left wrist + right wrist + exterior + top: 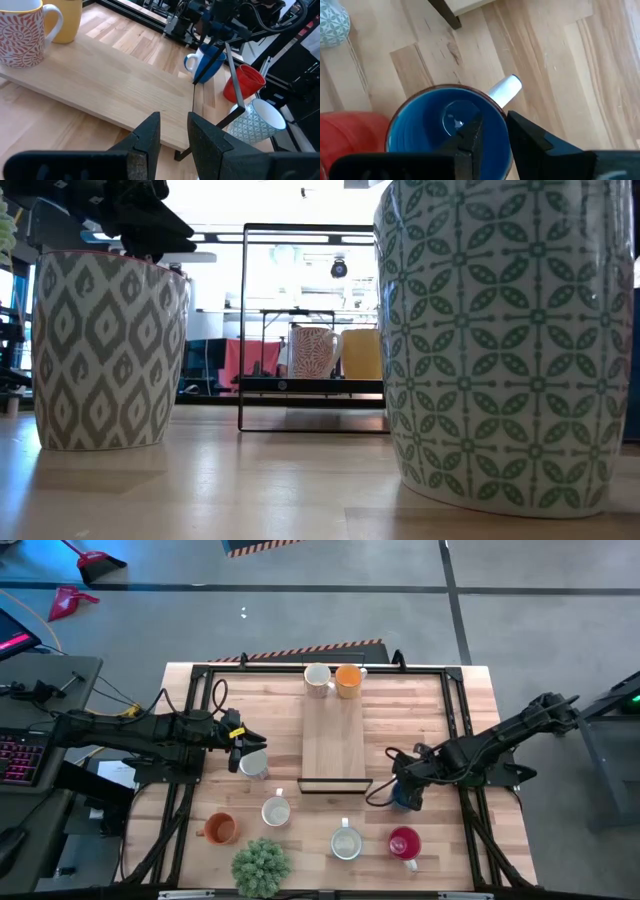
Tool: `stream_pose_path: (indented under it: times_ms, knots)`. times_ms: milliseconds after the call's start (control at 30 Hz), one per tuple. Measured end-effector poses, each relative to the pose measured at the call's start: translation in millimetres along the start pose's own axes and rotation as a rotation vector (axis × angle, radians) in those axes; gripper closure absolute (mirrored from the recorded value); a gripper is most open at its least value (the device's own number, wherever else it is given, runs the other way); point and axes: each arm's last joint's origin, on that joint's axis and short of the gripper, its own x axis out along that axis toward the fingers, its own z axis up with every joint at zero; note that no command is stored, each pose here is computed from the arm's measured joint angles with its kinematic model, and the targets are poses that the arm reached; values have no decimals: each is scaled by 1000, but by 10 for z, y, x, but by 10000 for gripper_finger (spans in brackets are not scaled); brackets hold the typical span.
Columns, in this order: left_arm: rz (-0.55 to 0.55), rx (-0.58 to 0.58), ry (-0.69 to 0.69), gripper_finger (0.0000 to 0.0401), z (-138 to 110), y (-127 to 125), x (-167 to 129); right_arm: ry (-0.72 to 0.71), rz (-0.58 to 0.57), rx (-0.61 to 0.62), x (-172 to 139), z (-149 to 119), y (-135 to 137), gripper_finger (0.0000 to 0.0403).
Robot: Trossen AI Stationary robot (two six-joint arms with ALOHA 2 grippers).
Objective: Place coffee mugs
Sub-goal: Put the blue cup on the shelf
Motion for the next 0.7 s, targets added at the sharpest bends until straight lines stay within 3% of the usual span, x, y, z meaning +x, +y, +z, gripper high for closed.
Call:
stream_pose_path:
  times_ms: [333, 700]
  knots:
    - [5, 14, 12, 316, -11, 5, 0, -3, 41, 4, -60, -25, -18, 322]
    - [13, 13, 24, 316, -23, 12, 0, 10, 14, 4, -98, -27, -30, 322]
